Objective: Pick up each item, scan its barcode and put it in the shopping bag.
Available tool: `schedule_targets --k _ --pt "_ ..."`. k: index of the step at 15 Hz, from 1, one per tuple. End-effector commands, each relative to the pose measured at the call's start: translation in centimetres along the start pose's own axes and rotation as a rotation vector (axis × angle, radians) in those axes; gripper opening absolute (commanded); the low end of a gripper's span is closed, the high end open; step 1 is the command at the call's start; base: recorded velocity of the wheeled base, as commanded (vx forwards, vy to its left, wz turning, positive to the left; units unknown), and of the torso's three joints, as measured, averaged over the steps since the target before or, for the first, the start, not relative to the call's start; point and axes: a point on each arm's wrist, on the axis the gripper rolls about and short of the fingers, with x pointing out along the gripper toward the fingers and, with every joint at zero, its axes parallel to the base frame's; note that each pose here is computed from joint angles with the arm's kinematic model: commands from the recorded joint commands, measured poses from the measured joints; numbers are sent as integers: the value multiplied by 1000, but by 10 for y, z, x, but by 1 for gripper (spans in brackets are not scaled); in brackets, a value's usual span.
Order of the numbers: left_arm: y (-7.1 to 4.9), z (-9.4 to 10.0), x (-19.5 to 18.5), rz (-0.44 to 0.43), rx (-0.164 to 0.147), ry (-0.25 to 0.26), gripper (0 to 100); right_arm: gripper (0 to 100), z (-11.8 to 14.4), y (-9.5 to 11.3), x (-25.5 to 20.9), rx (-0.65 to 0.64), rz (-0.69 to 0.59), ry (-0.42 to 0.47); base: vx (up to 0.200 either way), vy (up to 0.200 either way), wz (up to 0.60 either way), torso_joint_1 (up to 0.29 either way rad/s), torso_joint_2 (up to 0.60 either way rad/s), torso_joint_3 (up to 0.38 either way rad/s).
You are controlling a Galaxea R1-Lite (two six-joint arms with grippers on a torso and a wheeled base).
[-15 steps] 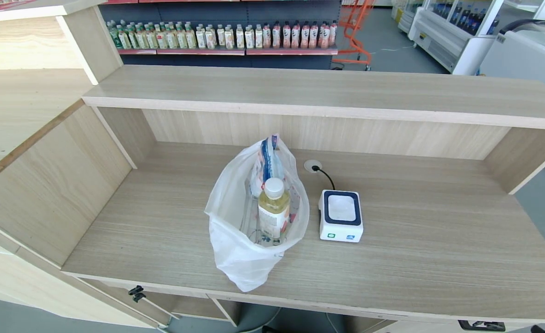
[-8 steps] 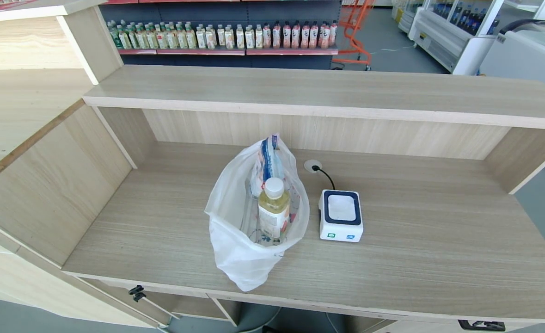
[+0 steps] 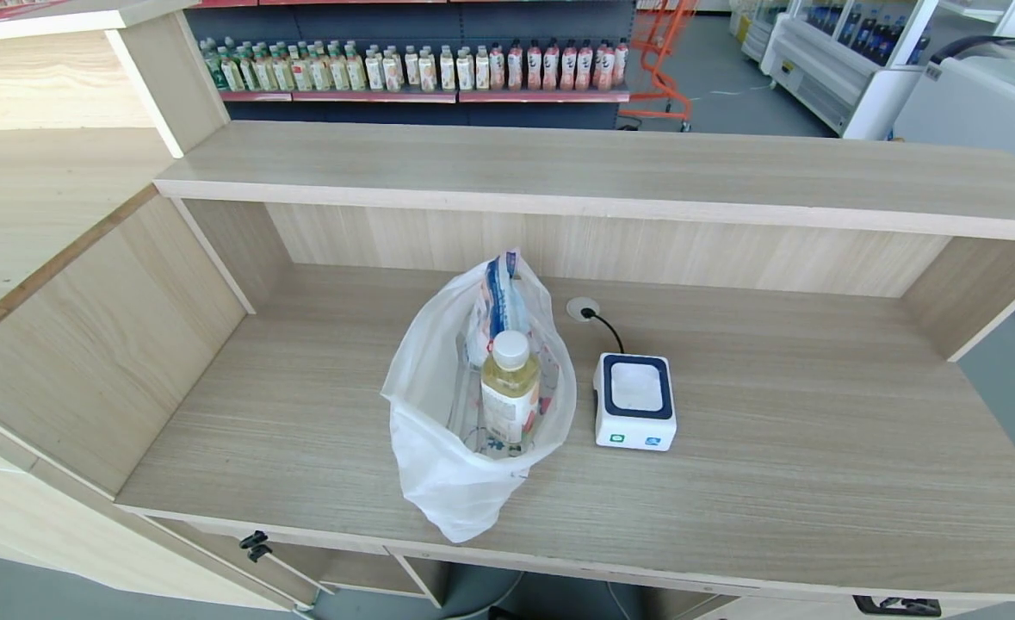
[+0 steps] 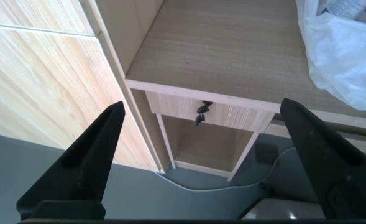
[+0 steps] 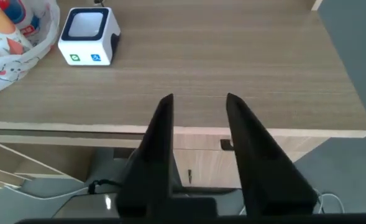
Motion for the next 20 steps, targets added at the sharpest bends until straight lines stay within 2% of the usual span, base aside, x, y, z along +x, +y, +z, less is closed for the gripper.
schedule_targets --k 1,5,8,20 --pt "0 0 0 1 0 -1 100 0 0 0 0 -1 0 4 0 0 0 0 0 0" --pt "0 0 0 1 -2 0 100 0 0 0 0 -1 0 4 0 0 0 0 0 0" --pt "0 0 0 1 0 2 100 0 0 0 0 -1 0 4 200 0 0 1 -6 4" --pt "0 0 0 1 0 0 100 0 0 0 0 -1 0 4 0 0 0 0 0 0"
